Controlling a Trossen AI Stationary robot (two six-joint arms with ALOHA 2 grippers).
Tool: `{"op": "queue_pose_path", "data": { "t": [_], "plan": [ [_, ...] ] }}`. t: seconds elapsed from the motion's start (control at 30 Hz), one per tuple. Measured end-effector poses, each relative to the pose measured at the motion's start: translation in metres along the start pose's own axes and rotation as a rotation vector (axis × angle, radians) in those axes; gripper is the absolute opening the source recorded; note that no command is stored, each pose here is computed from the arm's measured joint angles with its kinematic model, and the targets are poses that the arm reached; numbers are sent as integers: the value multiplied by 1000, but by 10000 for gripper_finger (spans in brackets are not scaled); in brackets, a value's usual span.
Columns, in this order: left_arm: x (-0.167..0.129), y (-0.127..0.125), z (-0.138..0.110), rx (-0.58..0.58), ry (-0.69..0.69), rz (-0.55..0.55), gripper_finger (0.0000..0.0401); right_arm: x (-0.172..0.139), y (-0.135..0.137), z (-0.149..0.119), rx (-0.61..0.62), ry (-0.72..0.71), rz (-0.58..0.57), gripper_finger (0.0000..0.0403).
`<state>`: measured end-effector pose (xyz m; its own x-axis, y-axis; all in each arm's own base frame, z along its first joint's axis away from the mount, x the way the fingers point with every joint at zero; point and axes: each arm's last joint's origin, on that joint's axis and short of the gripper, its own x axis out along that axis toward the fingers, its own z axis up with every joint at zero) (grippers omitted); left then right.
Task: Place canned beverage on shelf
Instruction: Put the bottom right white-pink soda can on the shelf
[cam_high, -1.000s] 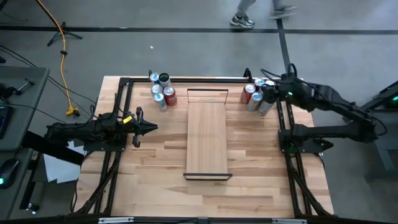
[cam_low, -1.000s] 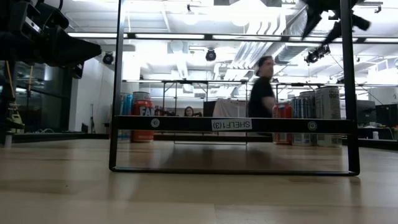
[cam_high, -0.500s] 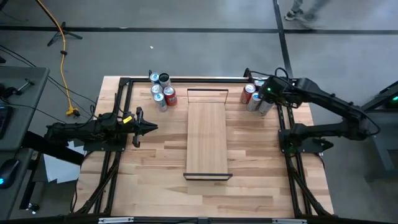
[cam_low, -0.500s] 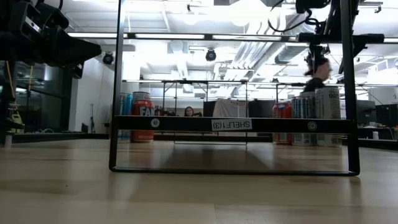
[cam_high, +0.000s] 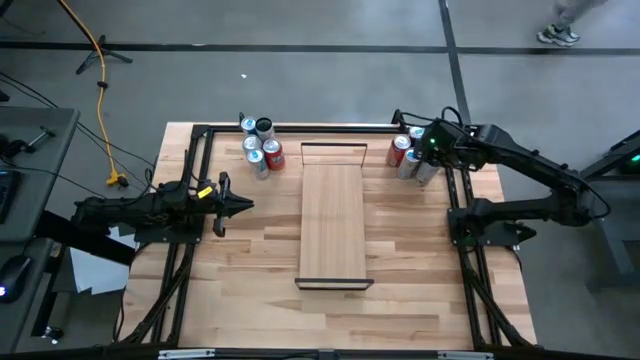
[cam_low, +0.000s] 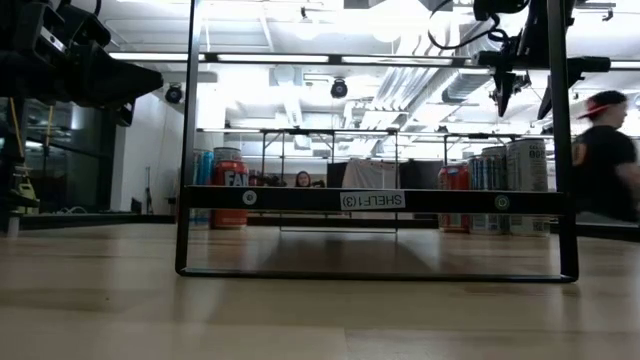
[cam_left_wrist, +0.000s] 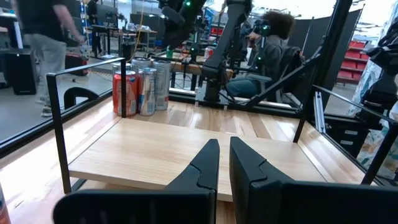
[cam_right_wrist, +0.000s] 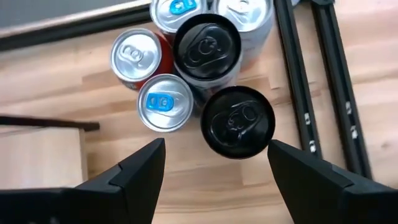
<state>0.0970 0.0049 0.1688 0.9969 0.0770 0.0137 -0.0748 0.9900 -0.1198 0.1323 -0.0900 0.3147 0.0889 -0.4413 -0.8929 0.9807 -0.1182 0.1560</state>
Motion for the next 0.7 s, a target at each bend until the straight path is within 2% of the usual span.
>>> {"op": "queue_pose_path", "data": {
  "t": [0.2,0.5,0.7],
  "plan": [
    [0,0,0,0,0,0,0,0,1,-1,-117,36,20,271],
    [0,0,0,0,0,0,0,0,0,-2,-130,50,22,272],
    [0,0,0,0,0,0,0,0,-2,-2,-154,42,-2,308]
  ]
}}
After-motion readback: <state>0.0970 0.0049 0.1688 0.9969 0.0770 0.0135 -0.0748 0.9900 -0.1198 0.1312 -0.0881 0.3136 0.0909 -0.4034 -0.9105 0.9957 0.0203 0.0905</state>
